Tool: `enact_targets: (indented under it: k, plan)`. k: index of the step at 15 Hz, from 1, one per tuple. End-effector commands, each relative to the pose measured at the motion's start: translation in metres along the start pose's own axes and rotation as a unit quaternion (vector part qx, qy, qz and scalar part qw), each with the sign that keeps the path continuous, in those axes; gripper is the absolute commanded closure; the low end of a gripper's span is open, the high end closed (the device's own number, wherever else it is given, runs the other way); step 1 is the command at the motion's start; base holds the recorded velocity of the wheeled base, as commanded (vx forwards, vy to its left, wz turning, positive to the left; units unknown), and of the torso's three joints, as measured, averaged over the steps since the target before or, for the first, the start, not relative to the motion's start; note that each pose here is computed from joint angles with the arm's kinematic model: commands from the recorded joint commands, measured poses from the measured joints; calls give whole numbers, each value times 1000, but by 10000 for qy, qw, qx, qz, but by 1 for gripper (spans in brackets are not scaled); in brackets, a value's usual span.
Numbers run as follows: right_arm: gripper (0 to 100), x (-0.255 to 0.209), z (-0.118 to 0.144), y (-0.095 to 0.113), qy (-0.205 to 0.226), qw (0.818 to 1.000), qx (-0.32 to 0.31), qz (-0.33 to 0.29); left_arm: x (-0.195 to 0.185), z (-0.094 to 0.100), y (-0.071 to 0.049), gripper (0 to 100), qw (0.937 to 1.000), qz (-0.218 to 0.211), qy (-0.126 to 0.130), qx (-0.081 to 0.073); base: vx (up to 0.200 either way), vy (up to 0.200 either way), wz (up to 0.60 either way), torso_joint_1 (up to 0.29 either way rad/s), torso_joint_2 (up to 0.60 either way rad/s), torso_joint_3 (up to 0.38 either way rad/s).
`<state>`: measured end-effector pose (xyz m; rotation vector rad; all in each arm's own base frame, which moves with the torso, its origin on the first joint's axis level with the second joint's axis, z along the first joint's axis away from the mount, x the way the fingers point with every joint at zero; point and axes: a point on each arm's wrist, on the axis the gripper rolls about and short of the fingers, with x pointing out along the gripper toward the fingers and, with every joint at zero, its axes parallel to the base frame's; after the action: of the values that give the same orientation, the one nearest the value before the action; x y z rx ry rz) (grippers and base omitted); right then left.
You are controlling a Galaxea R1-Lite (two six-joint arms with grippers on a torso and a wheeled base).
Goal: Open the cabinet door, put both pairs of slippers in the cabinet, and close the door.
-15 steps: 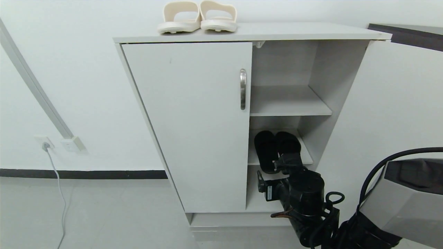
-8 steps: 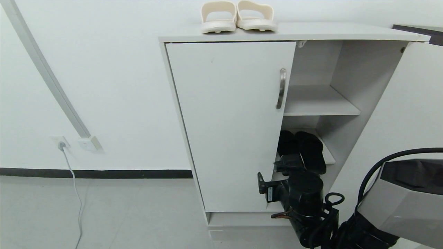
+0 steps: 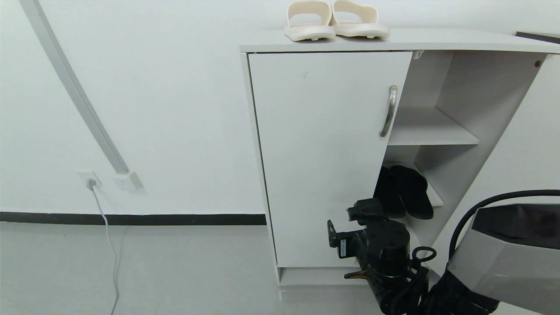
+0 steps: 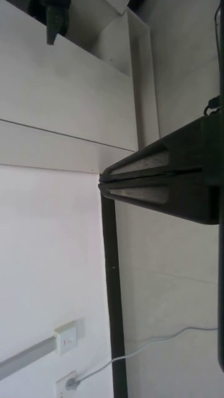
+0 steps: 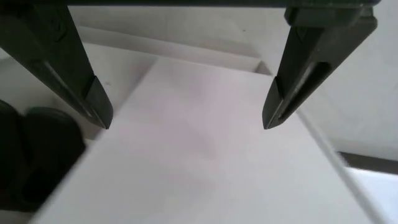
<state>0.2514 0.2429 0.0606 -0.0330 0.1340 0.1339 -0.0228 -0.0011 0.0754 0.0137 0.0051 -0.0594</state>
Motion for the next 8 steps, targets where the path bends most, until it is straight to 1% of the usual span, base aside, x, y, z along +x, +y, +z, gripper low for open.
enact_targets:
  k: [1,8]
  plan:
    - [0,0,-5,1,42,10000,-64,18,0,0,0,100,10000,5,3,0,0,0,0,0,0,0]
    - [0,-2,-8,0,82,9998,-132,85,0,0,0,100,10000,5,-5,0,0,0,0,0,0,0]
